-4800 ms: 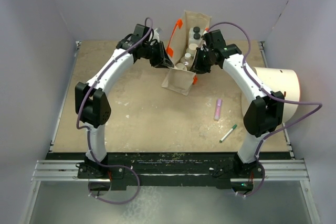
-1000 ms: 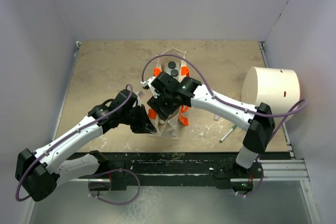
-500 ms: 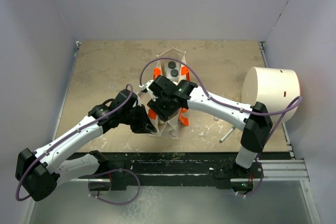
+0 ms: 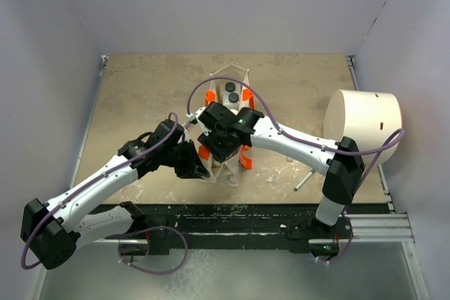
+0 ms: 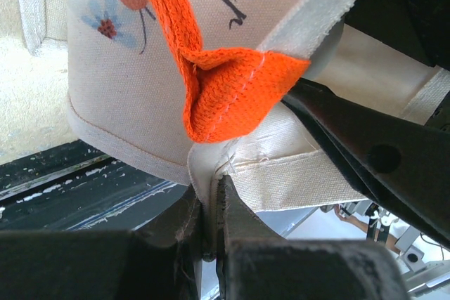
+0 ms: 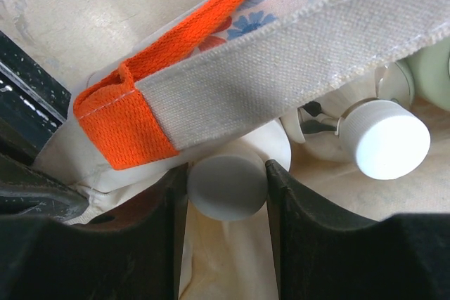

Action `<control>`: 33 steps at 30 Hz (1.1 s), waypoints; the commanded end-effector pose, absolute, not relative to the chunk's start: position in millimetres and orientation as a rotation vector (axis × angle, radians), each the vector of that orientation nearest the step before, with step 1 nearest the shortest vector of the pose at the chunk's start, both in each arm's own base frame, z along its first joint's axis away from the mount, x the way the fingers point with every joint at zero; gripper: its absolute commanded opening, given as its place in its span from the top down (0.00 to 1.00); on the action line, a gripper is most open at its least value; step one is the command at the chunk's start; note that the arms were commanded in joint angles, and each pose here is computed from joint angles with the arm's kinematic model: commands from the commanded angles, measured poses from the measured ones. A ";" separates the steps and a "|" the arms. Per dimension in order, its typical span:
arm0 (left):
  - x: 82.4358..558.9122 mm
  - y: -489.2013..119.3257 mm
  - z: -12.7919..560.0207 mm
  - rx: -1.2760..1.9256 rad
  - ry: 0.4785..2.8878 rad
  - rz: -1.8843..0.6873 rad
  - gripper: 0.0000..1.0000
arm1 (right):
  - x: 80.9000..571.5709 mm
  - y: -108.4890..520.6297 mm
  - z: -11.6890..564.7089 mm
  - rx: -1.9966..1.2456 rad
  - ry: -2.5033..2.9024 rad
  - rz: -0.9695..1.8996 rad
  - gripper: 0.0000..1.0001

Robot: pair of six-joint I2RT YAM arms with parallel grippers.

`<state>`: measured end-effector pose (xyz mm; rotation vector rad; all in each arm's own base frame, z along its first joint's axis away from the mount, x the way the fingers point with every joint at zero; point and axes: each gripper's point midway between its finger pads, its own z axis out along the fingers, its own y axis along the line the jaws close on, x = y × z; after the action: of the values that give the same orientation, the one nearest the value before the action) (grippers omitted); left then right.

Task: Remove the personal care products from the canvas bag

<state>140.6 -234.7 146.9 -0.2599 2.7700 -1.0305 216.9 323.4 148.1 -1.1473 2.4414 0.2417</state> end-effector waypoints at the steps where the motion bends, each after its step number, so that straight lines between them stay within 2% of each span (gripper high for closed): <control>1: 138.7 -222.7 136.7 -0.274 2.812 -0.915 1.00 | 221.9 327.4 195.6 -1.006 2.364 0.339 1.00; 11: 137.8 -224.9 140.2 -0.272 2.809 -0.941 1.00 | 221.6 329.6 228.8 -0.946 2.320 0.397 1.00; 22: 140.6 -227.2 144.4 -0.270 2.797 -0.950 0.85 | 218.0 324.7 255.4 -0.885 2.300 0.434 1.00; 33: 142.3 -227.3 143.0 -0.270 2.798 -0.940 0.84 | 214.8 321.0 287.6 -0.831 2.280 0.476 1.00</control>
<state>141.7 -235.4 150.6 -0.2575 2.7685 -1.0294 210.0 317.3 224.0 -0.9508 2.4234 0.3486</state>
